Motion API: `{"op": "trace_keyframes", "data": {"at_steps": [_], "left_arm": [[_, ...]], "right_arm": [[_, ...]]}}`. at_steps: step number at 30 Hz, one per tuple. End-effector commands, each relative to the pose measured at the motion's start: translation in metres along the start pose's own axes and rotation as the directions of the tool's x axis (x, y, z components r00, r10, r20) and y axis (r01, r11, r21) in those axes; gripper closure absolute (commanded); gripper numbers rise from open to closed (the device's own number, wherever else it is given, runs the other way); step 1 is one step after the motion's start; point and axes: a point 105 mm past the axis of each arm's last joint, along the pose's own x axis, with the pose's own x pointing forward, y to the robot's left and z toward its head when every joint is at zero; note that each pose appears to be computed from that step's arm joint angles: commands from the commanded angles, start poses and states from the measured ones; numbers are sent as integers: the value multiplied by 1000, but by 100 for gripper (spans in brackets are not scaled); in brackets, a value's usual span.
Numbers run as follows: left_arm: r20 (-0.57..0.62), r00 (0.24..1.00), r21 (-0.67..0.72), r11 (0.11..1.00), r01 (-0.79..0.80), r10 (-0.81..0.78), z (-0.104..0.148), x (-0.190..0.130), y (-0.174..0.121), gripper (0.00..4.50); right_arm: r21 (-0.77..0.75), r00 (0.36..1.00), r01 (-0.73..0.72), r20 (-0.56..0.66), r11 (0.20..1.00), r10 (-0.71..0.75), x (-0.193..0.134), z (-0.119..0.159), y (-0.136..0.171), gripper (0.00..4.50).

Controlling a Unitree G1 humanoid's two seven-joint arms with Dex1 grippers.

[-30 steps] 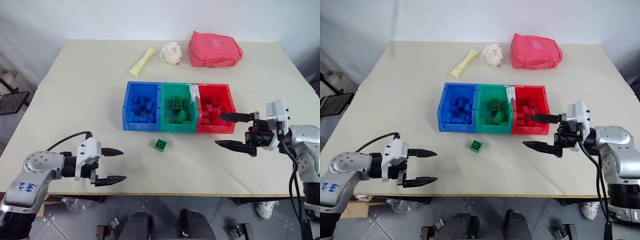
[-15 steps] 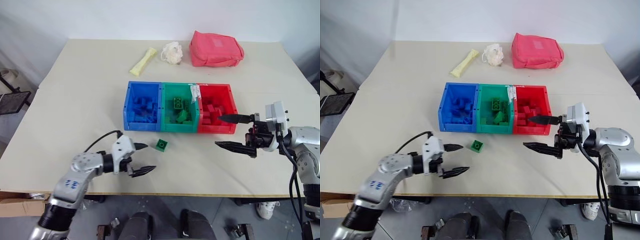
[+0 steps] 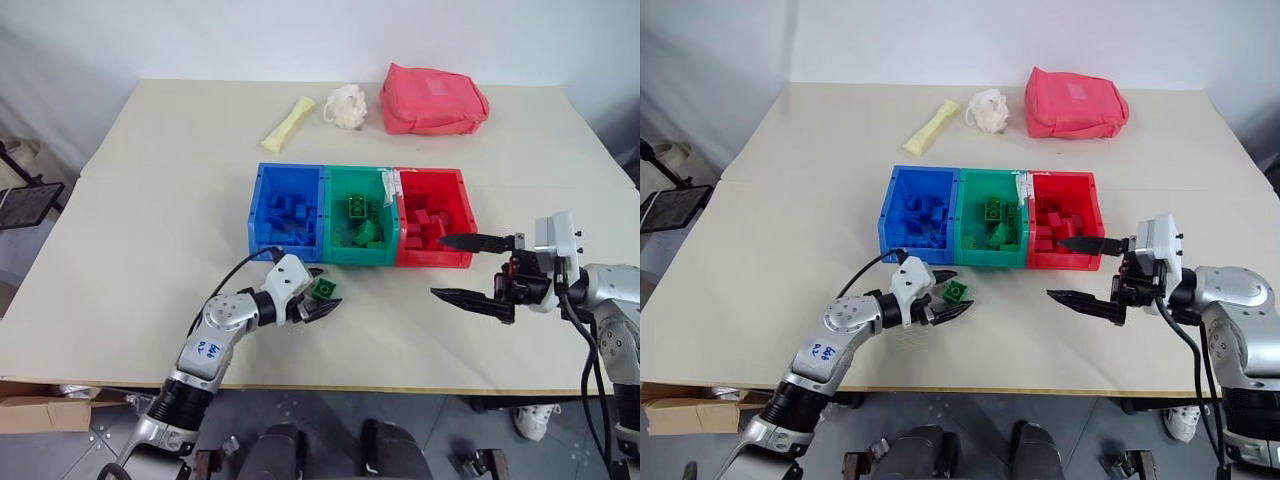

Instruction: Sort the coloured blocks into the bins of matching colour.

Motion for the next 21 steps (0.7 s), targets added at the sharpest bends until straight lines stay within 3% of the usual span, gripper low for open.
{"op": "trace_keyframes", "data": {"at_steps": [1, 5, 9, 13, 20, 21], "left_arm": [[5, 998, 13, 998, 58, -58, 0, 2, -13, 244], [51, 996, 32, 997, 71, -72, 14, 3, -14, 244], [207, 971, 46, 993, 112, -119, 61, 9, -19, 244], [273, 961, 62, 998, 28, -44, 98, 25, 6, 244], [299, 954, 112, 993, -26, -9, 120, 62, 39, 244], [290, 957, 120, 992, -28, -8, 120, 65, 41, 209]], "right_arm": [[-52, 1000, 16, 15, 999, -15, -6, 14, 2, 0], [-53, 999, 30, 15, 998, -30, -7, 14, 2, 0], [-59, 998, 63, 19, 996, -62, -11, 15, 1, 0], [-64, 995, 97, 30, 993, -95, -12, 16, -2, 0], [-73, 990, 137, 55, 988, -134, -11, 20, -6, 0], [-74, 989, 139, 55, 987, -135, -11, 20, -6, 0]]}}
